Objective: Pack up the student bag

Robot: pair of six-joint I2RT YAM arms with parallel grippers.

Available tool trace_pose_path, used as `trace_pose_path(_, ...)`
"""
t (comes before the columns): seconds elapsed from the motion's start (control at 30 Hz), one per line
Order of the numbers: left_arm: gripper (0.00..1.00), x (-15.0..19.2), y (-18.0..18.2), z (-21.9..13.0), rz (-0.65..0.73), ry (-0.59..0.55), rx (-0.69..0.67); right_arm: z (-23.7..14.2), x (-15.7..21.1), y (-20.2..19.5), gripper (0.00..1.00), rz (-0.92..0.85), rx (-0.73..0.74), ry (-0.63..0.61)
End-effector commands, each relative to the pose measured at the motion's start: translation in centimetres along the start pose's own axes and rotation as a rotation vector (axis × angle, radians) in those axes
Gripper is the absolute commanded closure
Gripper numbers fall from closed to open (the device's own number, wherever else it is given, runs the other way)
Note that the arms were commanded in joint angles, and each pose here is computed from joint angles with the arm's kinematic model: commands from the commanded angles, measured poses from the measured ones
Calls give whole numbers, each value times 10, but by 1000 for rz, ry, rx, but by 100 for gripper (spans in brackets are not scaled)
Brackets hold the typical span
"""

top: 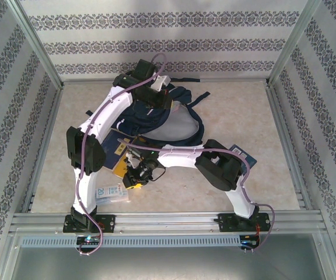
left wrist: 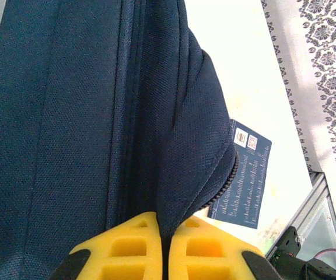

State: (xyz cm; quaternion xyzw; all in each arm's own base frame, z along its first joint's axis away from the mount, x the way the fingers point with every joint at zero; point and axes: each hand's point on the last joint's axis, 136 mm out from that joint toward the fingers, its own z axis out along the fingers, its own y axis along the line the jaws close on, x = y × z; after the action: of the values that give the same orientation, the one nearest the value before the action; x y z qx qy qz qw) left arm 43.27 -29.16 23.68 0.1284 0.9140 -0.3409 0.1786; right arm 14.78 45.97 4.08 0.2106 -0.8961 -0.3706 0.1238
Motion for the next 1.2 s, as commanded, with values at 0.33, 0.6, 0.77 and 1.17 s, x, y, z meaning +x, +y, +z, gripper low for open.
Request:
trace_pose_path(0.33,99,-26,-9,-12,14,-90,48,5,18,-44,73,42,272,62)
trace_pose_path(0.6,99,-25,-8,-9,16,-82,51,13,21,-44,84,27,308,102)
trace_pose_path(0.77,100,-25,-7,-8,16,-81,55,10,21,-40,94,14,307,103)
trace_pose_path(1.17,100,-29,-3,-11,0,-87,61,-30,16,-11,100,-5,192,9)
